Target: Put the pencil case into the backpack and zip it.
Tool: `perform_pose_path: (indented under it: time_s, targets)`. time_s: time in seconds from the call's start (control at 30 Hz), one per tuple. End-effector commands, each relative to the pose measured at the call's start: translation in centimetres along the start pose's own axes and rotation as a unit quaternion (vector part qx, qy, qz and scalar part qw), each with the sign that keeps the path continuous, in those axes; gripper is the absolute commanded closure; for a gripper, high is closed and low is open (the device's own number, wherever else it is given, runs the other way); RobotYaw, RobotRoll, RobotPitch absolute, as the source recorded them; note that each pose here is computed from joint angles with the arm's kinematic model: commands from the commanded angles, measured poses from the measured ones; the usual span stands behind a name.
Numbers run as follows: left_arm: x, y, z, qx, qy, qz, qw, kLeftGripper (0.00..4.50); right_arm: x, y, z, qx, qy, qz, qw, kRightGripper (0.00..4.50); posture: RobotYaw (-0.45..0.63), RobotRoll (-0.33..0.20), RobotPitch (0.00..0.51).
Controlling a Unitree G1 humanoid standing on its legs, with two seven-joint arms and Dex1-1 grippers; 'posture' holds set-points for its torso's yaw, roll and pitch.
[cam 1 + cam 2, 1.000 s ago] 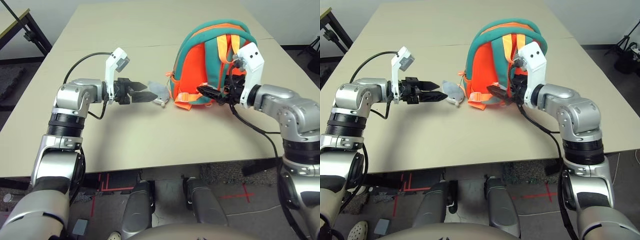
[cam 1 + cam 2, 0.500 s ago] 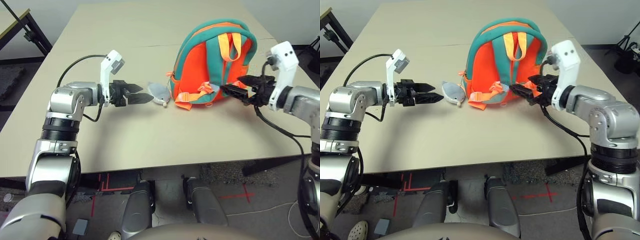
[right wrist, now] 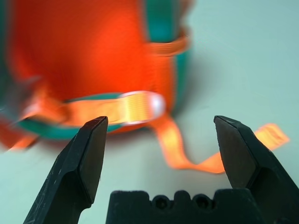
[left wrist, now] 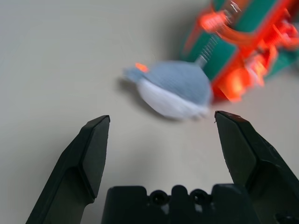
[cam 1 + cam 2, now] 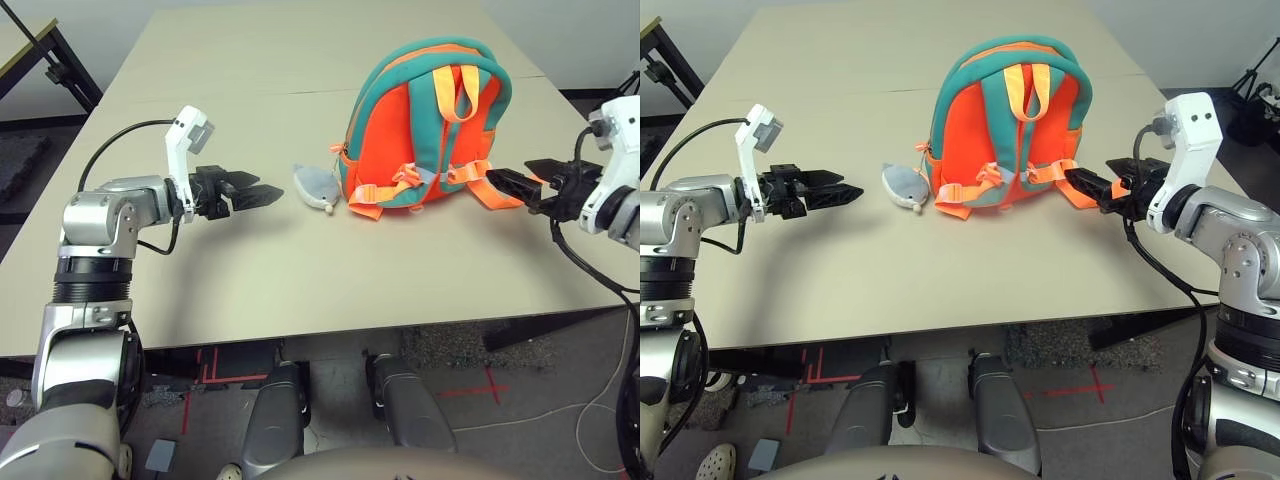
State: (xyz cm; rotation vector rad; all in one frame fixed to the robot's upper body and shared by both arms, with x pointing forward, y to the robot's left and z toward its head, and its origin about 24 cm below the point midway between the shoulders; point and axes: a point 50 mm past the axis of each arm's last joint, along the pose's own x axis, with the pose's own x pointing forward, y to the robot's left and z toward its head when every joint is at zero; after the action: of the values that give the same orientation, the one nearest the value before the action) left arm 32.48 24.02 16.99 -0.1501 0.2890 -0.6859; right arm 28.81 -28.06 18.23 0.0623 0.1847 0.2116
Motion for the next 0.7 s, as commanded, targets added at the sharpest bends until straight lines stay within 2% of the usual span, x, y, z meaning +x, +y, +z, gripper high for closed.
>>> perform_pose_path:
  time_s: [0.03,0.3,0.47,0.7]
  targets:
    - [-1.0,0.9,-0.7,-0.003,-0.042,0.055,0.998,0.00,0.1,-1.0,-0.4,0.016,-0.040,-0.042,0.998,0.02,-0.15,0.000,0.145]
    - [-2.9,3.3,-2.4,-0.001,-0.100,0.169,0.981,0.00,0.6,-2.9,-1.1,0.012,-0.106,-0.109,0.988,0.02,-0.13,0.000,0.148]
    - [-4.2,4.5,-3.7,0.014,-0.121,0.236,0.964,0.00,0.6,-4.2,-1.6,-0.028,-0.126,-0.155,0.979,0.02,-0.13,0.000,0.151]
    - [-5.7,6.3,-3.8,0.028,-0.157,0.320,0.934,0.00,0.6,-4.7,-2.4,-0.035,-0.137,-0.158,0.977,0.02,-0.12,0.000,0.160]
